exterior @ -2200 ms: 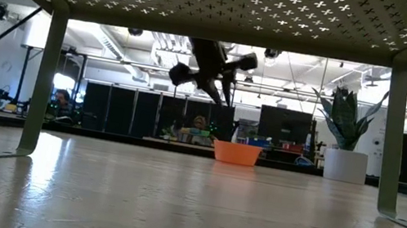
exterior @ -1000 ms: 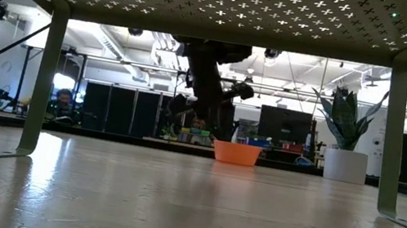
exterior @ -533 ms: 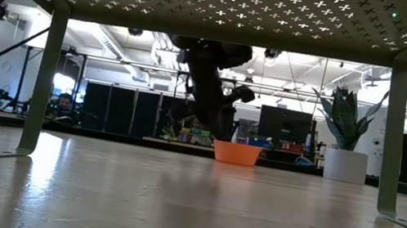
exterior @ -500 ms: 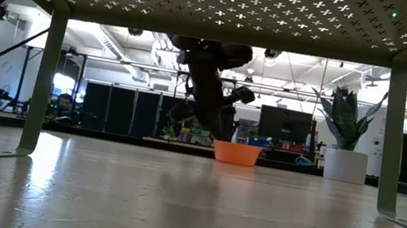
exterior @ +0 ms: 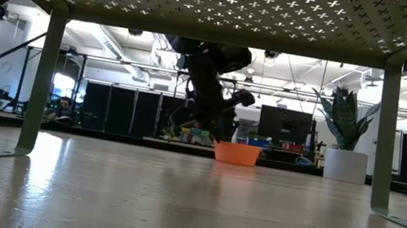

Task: Pick & Place Mini bowls
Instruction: Stack the orange bowl on the orange bowl on the shelf

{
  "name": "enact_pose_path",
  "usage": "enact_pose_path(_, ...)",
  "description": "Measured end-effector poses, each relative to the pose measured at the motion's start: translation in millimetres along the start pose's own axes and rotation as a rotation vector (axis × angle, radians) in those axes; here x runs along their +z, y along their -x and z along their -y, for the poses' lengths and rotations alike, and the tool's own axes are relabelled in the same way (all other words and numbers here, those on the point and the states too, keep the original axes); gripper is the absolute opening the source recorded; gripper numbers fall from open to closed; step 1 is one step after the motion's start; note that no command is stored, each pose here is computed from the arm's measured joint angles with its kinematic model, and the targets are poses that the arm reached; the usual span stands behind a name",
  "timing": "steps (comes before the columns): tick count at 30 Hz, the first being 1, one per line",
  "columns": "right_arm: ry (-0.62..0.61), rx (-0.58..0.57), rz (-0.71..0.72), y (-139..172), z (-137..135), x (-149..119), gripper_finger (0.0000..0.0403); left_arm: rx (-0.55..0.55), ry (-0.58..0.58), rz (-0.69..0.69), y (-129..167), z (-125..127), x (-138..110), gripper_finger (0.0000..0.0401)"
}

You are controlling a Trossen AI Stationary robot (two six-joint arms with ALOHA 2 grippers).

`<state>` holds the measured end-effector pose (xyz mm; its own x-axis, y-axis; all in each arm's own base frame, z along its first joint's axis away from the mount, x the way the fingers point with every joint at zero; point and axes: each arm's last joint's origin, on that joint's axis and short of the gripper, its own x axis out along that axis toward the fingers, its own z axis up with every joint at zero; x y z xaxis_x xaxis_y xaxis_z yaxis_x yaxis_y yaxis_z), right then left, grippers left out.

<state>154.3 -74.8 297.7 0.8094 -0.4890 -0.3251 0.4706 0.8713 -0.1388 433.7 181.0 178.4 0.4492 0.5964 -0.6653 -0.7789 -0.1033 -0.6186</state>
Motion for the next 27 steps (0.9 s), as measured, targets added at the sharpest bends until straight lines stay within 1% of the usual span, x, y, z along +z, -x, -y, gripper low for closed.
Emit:
enact_pose_path(9, -0.008, 0.0, 0.001, 0.0, 0.0, 0.1, 0.0008, 0.015, 0.016, -0.023, -6.2, -4.2, -3.1, 0.0065)
enact_pose_path(16, -0.008, 0.0, 0.001, 0.0, 0.0, 0.1, 0.0008, 0.012, 0.0, -0.018, -6.6, -3.9, -2.7, 0.0063)
enact_pose_path(19, -0.008, 0.0, 0.001, 0.0, 0.0, 0.1, 0.0008, 0.012, 0.001, -0.017, -6.9, -4.1, -2.1, 0.0048)
enact_pose_path(24, -0.007, 0.0, 0.001, 0.0, 0.0, 0.1, 0.0008, 0.013, 0.019, -0.017, -7.1, -4.3, -2.0, 0.001)
enact_pose_path(27, -0.007, 0.0, 0.001, 0.0, -0.1, 0.1, 0.0008, 0.014, 0.019, -0.017, -7.1, -4.4, -2.0, 0.0004)
